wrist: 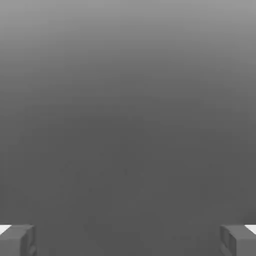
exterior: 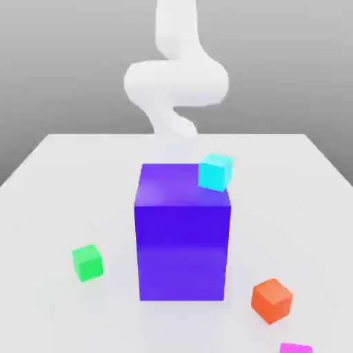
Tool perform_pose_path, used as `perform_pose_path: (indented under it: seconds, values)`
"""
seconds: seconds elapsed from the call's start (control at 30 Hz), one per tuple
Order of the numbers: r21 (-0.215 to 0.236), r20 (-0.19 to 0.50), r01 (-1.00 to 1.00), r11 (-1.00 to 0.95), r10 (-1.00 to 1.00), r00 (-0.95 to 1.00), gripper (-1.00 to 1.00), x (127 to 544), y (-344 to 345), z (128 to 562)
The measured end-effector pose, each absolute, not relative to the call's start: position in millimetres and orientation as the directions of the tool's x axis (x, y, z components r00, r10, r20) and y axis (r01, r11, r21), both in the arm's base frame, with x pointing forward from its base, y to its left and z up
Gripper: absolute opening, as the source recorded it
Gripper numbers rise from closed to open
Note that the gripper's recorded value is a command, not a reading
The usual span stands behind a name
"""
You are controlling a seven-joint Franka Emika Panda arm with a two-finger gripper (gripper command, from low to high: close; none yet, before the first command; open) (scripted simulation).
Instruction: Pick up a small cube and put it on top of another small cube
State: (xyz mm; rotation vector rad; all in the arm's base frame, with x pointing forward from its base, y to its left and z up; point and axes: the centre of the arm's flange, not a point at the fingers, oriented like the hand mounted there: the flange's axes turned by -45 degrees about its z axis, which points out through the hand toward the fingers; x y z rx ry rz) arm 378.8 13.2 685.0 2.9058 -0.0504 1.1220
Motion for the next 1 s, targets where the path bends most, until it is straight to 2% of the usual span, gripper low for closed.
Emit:
perform_pose_path:
  seconds: [0.27,0.53,0.77,1.0]
  values:
    - [0.078,0.519,-0.1,-0.992,-0.045,0.854,0.0,470,52,582]
    - [0.108,0.363,-0.119,-0.987,-0.072,0.929,0.0,528,88,459]
    - [0.095,0.223,-0.122,-0.988,-0.098,0.97,0.0,549,124,348]
    - [0.042,0.08,-0.137,-0.99,-0.134,0.988,0.0,546,161,243]
